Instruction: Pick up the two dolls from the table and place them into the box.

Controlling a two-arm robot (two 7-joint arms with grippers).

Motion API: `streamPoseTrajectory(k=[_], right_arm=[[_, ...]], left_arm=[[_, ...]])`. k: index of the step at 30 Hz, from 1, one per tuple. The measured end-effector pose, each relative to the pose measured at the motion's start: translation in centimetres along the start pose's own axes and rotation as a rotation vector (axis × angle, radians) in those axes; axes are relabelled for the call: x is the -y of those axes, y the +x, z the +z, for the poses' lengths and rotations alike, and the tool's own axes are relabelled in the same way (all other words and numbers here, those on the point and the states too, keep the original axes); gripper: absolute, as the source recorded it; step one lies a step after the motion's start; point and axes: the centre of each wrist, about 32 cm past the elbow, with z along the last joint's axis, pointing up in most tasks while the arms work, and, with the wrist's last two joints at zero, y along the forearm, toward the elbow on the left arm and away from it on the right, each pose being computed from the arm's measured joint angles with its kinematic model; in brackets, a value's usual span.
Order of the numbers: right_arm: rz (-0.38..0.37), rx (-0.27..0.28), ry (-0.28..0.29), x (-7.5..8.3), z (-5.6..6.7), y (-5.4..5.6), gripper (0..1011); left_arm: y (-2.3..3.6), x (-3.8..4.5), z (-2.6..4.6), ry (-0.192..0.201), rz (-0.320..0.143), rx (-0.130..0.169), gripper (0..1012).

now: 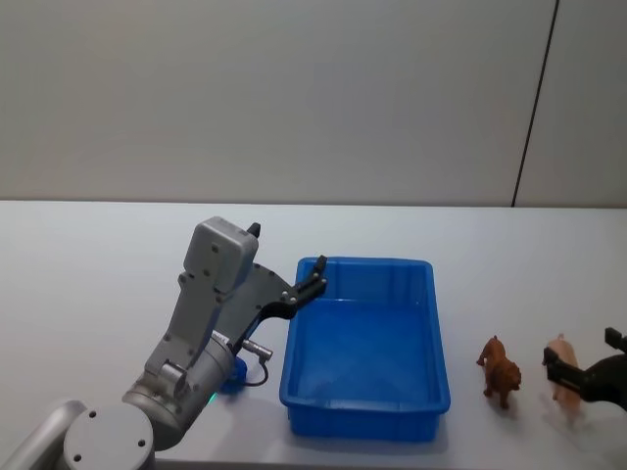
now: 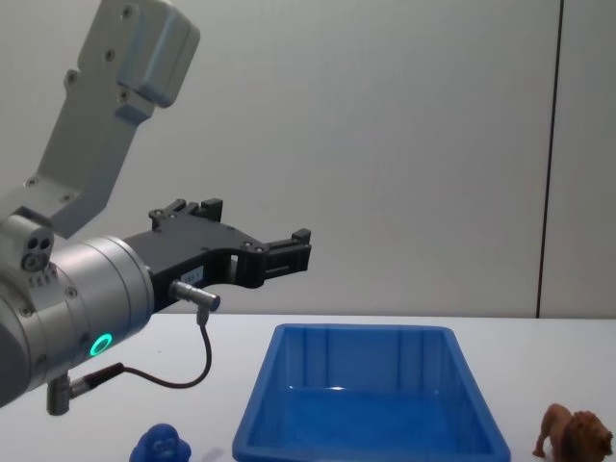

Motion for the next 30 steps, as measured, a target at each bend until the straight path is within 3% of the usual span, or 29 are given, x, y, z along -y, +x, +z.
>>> streamPoseTrajectory(k=[19, 30], right_arm=[[0.015, 0.006, -0.117, -0.5, -1.2, -0.5, 995], [0.022, -0.006, -0.156, -1.0, -1.5, -0.8, 705]], left_arm=[[0.00, 0.00, 0.00, 0.000, 0.000, 0.000, 1002], [0.00, 0.00, 0.00, 0.000, 0.000, 0.000, 1002]])
